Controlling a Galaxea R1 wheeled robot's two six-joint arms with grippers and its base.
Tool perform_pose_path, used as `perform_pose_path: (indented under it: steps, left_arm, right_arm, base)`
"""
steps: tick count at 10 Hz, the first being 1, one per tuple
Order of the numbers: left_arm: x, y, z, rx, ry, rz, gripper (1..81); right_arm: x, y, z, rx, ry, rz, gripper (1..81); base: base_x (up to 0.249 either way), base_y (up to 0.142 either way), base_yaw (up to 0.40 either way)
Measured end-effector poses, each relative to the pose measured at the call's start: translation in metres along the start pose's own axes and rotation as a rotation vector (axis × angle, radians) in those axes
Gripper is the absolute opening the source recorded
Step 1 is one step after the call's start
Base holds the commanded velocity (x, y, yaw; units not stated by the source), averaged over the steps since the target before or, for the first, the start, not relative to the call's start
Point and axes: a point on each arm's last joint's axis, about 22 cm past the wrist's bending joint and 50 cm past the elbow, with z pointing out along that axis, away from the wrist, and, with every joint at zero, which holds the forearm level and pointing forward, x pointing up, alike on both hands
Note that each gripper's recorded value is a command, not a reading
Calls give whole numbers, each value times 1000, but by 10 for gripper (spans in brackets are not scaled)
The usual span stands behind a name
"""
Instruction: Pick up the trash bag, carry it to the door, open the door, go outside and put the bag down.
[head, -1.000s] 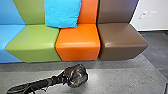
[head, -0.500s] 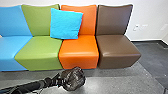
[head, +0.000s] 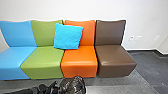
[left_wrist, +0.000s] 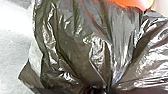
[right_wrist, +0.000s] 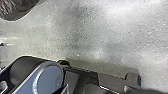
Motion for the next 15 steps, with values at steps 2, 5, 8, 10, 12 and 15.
perform_pose_path:
  steps: [2, 5, 8, 10, 12, 15]
  left_arm:
    - [-46, -12, -34, 26, -50, 2, 10]
    - [-93, -17, -84, 55, -62, 30, 10]
    - [-141, 27, -115, -3, -98, 103, 10]
    - [-175, 17, -139, 19, -108, 102, 10]
    - [-213, 6, -139, 33, -139, 82, 10]
    - [-266, -9, -147, 66, -168, 50, 10]
  right_arm:
    - [-17, -7, -7, -6, 22, -7, 811]
    - [-40, -17, -9, -14, 56, -11, 811]
    - [-64, -41, -20, 8, 90, -20, 811]
    - [-82, -34, -30, -15, 118, -7, 811]
    - [-100, -37, -19, -12, 106, 18, 811]
    - [-141, -53, -14, 24, 84, 71, 811]
  base:
    - [0, 0, 0]
    - [0, 0, 0]
    - [0, 0, 0]
    - [0, 0, 0]
    - [0, 0, 0]
    - [0, 0, 0]
